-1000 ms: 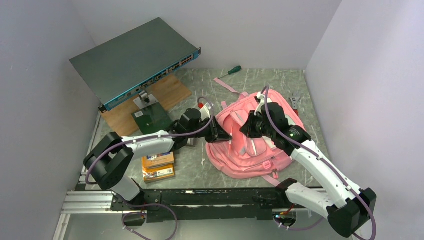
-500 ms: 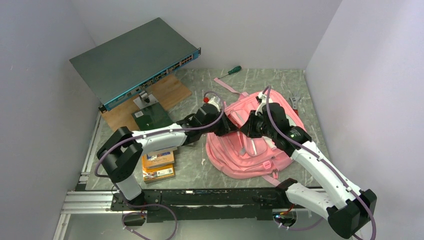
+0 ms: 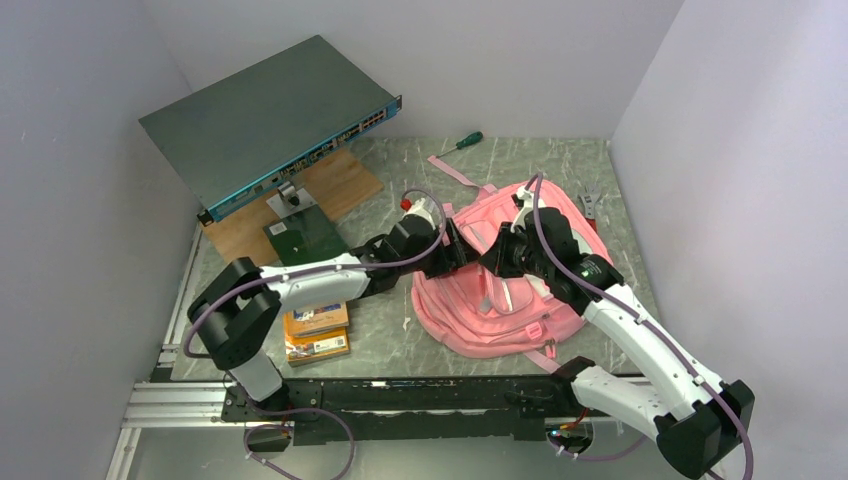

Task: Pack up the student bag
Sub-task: Place the stationery in the student bag.

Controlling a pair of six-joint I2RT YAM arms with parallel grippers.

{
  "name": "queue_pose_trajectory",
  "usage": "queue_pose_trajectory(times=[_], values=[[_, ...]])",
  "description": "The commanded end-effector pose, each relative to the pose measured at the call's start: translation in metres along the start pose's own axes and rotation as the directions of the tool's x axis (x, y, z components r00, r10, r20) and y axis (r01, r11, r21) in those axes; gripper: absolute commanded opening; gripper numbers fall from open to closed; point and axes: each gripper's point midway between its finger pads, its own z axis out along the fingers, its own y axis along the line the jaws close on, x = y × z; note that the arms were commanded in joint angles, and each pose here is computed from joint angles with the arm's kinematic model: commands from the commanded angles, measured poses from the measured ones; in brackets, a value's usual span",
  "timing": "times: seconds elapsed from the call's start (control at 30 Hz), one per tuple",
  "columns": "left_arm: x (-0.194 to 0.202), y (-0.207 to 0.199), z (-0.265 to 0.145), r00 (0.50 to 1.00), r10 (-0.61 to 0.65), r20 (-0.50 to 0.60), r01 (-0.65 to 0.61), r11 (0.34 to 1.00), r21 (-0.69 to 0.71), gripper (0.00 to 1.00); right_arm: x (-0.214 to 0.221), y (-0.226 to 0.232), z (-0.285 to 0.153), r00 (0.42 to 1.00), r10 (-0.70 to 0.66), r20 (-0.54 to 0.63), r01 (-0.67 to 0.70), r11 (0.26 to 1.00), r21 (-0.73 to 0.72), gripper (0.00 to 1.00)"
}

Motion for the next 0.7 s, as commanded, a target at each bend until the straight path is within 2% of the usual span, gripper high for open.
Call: queue_pose_trajectory(times=[0.0,0.2,0.4,0.53,0.67], values=[[-0.012,-0.022,-0.024,0.998,0.034,0.053,-0.039,0.996,0.082,0.81,-0.019,0.014,-0.004,0.997,0.015,0.071,-0.011,0.998,-0.055,0.00],[-0.019,-0.031,-0.064,0.986,0.133,0.097,-0.146,0.979,0.139,0.86,-0.016,0.010,-0.005,0.997,0.011,0.074,-0.008,0.999,-0.043,0.00],[-0.026,-0.003,-0.094,0.983,0.142,0.115,-0.160,0.973,0.167,0.93,-0.013,0.007,-0.002,0.998,0.002,0.065,0.000,0.999,-0.033,0.00],[-0.037,0.031,-0.113,0.951,0.275,0.141,-0.277,0.961,-0.004,0.98,-0.014,0.009,-0.001,0.998,0.002,0.066,0.001,0.999,-0.043,0.00],[-0.048,0.077,-0.131,0.904,0.419,0.084,-0.385,0.884,-0.264,1.00,-0.014,0.009,-0.002,0.998,-0.001,0.068,0.004,0.999,-0.042,0.00]])
